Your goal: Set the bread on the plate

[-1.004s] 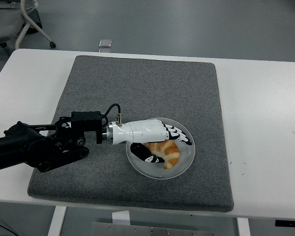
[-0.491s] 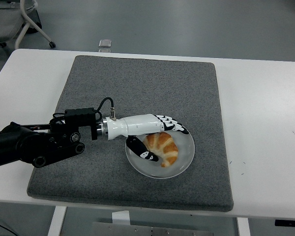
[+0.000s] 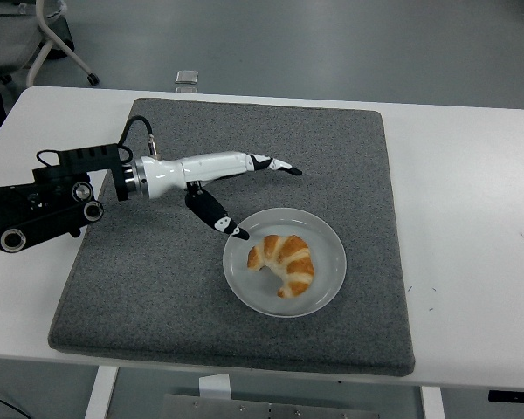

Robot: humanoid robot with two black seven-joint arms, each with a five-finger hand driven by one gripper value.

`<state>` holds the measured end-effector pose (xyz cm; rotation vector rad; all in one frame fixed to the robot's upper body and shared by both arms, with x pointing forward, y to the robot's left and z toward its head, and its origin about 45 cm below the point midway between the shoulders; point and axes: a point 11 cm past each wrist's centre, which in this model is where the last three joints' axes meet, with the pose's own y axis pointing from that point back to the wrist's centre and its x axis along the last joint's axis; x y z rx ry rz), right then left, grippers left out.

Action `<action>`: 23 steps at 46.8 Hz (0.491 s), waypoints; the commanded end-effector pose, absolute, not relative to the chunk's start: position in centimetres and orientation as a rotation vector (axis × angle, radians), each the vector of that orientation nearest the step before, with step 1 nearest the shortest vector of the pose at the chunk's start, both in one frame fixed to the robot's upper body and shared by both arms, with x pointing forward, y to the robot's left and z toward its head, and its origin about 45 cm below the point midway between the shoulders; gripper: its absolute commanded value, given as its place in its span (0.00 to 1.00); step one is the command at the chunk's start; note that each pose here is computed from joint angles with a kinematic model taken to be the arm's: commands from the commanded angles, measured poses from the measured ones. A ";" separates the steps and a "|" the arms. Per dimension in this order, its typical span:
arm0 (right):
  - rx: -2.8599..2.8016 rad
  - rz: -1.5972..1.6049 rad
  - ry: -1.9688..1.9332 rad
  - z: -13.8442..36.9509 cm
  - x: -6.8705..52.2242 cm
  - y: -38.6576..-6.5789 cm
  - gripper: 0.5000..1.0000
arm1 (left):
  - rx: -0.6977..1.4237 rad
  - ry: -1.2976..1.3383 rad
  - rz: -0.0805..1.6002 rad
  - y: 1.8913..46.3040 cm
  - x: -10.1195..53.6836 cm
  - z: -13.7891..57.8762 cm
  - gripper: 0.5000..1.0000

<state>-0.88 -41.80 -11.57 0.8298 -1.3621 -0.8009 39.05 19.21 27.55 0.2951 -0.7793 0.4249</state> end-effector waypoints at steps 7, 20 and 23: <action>0.830 -0.801 -1.362 -11.6 -0.9 -41.8 0.86 | 0.167 -0.725 0.509 19.9 41.5 33.9 0.99; 0.830 -0.801 -1.362 -11.6 -0.9 -41.8 0.86 | 0.050 -0.598 0.697 22.7 44.1 36.3 0.99; 0.830 -0.801 -1.362 -11.6 -0.9 -41.8 0.86 | 0.002 -0.541 0.774 24.0 45.0 36.9 0.99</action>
